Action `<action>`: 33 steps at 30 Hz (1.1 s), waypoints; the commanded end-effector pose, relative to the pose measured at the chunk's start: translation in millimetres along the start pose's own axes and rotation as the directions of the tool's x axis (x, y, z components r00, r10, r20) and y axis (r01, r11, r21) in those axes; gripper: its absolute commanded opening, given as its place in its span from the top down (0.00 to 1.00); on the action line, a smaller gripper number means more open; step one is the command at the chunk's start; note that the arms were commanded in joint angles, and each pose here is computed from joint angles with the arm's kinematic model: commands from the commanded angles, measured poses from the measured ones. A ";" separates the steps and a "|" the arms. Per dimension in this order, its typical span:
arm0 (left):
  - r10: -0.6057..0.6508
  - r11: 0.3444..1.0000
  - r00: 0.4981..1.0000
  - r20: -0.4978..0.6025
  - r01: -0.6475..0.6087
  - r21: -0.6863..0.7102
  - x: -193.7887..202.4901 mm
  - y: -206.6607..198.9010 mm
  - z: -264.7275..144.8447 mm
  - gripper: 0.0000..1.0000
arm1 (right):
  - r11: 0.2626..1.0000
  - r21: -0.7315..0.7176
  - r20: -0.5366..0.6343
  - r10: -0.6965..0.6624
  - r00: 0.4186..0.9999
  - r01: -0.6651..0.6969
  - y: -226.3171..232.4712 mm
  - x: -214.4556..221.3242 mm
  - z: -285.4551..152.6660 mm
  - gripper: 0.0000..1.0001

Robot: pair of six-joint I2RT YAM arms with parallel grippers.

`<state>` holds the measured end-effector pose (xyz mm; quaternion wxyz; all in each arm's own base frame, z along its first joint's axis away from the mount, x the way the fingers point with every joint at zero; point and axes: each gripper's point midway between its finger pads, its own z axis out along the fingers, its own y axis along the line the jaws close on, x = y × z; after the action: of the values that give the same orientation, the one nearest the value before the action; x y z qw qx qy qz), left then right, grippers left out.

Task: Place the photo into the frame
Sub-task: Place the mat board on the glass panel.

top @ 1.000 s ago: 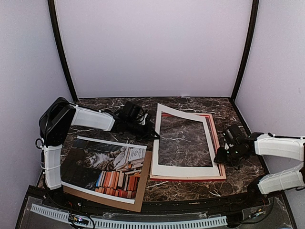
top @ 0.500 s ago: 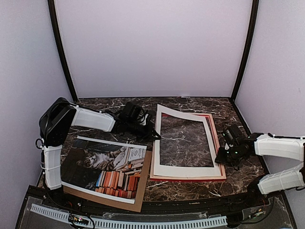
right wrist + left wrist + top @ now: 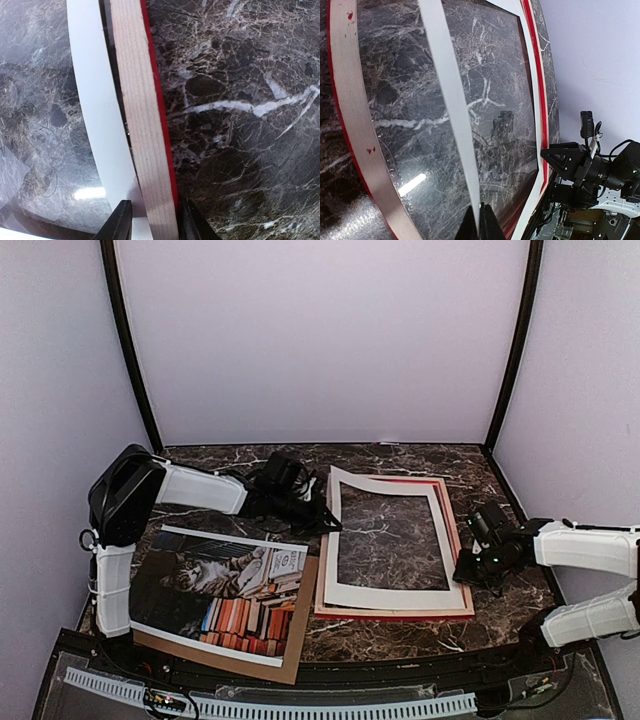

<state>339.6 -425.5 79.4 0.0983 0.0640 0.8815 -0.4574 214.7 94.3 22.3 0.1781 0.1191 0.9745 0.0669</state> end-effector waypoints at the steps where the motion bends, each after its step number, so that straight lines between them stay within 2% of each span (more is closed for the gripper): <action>1: 0.029 1.000 0.999 -0.026 -0.029 0.001 0.1 -5.1 3.8 0.96 | 1.000 -0.010 0.016 -0.004 1.000 0.004 3.3 -2.9 -3.2 0.63; 8: 0.056 0.998 0.998 -0.035 -0.057 -0.031 -3.7 -0.5 8.5 0.98 | 1.000 -0.018 0.044 -0.002 0.999 0.003 6.4 -11.0 -8.2 0.50; 14: 0.050 0.998 0.998 -0.044 -0.052 -0.042 -2.5 3.0 10.2 0.99 | 0.997 -0.071 0.058 -0.003 0.998 0.007 18.8 -22.3 -9.5 0.44; 33: 0.042 0.998 0.997 -0.060 -0.045 -0.043 0.1 8.2 22.7 0.96 | 0.995 -0.096 0.057 -0.027 0.998 0.033 21.4 -42.4 -1.7 0.41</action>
<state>346.5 -430.1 50.7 0.0825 0.0785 0.8971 -0.4269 244.9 100.0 33.7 0.1934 0.1048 0.9709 0.0948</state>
